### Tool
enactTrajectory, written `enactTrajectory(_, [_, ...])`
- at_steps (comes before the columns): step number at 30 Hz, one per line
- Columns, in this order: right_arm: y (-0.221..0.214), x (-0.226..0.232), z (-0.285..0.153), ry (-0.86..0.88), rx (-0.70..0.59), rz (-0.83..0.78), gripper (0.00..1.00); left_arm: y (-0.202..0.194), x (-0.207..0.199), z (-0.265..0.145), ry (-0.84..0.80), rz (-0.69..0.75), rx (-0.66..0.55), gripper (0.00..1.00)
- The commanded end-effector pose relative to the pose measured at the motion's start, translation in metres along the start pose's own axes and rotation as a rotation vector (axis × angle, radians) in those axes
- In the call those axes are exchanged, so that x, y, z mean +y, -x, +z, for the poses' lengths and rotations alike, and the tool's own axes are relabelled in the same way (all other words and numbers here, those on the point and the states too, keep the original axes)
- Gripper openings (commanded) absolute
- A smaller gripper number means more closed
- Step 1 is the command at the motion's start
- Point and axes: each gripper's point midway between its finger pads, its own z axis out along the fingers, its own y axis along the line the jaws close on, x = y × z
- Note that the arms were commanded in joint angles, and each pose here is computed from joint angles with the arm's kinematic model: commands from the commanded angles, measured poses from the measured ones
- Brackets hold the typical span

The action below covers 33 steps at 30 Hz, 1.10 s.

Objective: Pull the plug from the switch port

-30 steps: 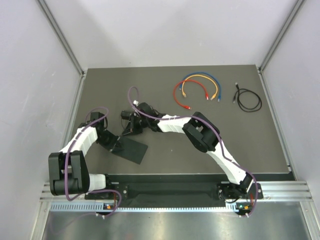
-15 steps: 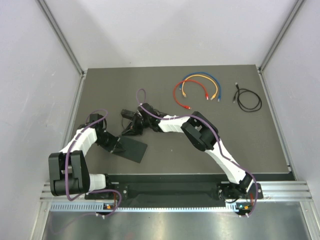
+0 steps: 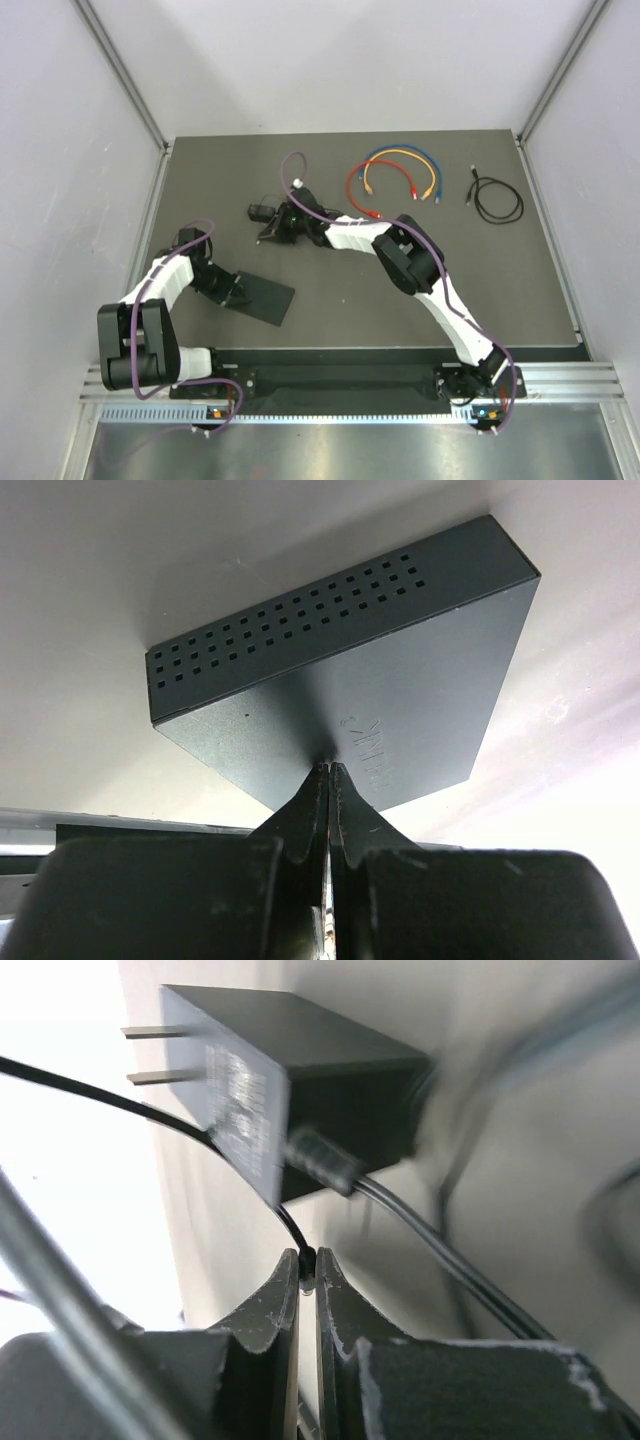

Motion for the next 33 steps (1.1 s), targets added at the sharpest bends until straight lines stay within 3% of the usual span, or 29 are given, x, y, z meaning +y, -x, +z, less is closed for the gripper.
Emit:
enactTrajectory(1, [0.037,0.042,-0.017,0.095,-0.098,-0.003,0.0,0.003,0.071,0.02,0.285,0.003,-0.048,0.0])
enactTrajectory(8, [0.042,0.065,-0.027,0.086,-0.027,-0.245,0.0,0.02,0.036,0.005,0.168,0.079,-0.113,0.0])
enactTrajectory(16, [0.05,0.018,-0.038,-0.002,0.073,-0.342,0.0,0.032,-0.003,-0.019,0.043,0.198,-0.173,0.1])
enactTrajectory(26, [0.094,-0.013,-0.039,-0.014,-0.009,-0.417,0.0,0.001,-0.061,-0.059,-0.138,0.445,-0.196,0.12])
enactTrajectory(33, [0.112,-0.015,-0.004,0.088,-0.066,-0.405,0.01,-0.024,-0.064,-0.074,-0.193,0.523,-0.16,0.14])
